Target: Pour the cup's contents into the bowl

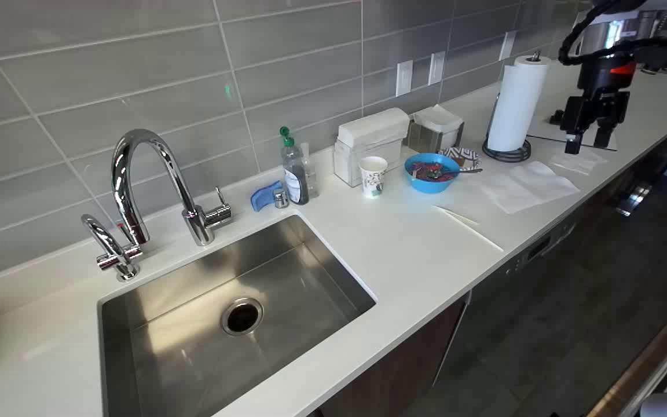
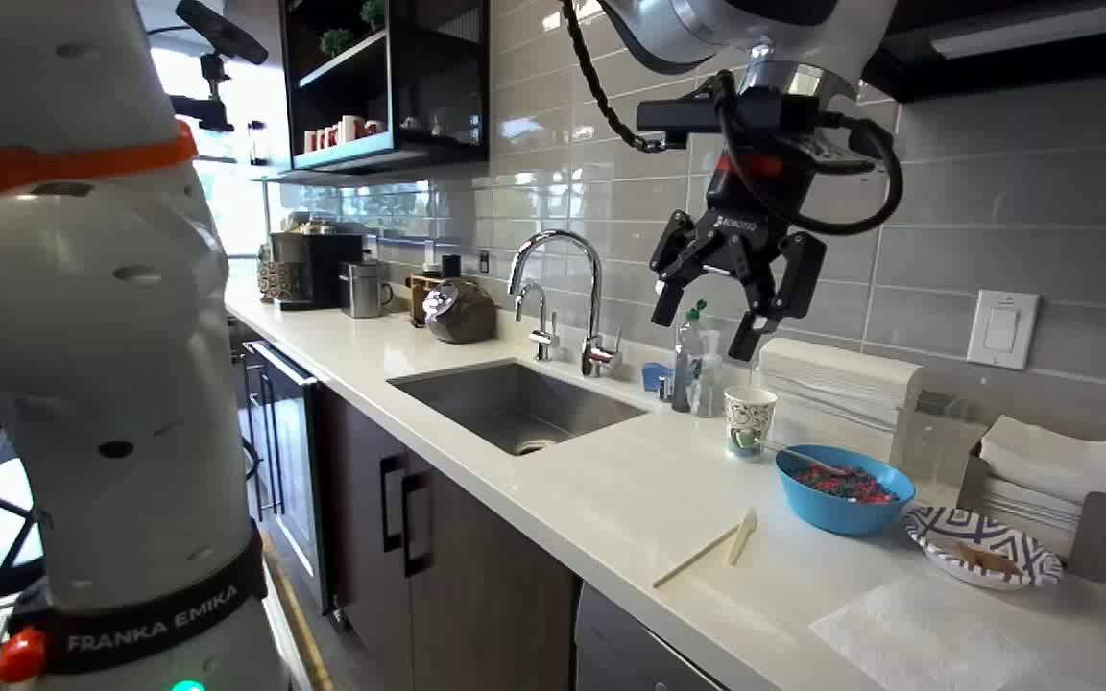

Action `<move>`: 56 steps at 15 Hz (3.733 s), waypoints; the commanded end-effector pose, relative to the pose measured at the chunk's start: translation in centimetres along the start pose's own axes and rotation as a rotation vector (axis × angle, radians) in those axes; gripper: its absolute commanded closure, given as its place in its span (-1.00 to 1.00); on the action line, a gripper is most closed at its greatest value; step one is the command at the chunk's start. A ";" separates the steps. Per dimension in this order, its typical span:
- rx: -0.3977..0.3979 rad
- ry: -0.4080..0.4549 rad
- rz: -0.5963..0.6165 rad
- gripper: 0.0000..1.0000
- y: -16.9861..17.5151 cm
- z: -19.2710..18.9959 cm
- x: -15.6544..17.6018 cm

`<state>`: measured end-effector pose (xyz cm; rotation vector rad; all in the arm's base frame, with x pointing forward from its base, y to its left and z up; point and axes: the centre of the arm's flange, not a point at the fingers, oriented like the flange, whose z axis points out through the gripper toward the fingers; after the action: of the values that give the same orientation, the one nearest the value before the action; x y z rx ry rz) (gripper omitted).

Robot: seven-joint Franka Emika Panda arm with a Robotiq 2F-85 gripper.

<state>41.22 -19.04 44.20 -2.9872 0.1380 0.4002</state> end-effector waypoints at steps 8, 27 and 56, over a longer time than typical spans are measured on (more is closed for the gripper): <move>0.000 0.000 0.000 -1.00 0.0 0.0 0.0; -0.086 0.216 0.330 -1.00 -20.4 3.6 19.8; -0.037 0.469 0.387 -1.00 -26.0 9.1 35.8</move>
<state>73.60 4.76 29.90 -3.0176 0.7368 -0.2185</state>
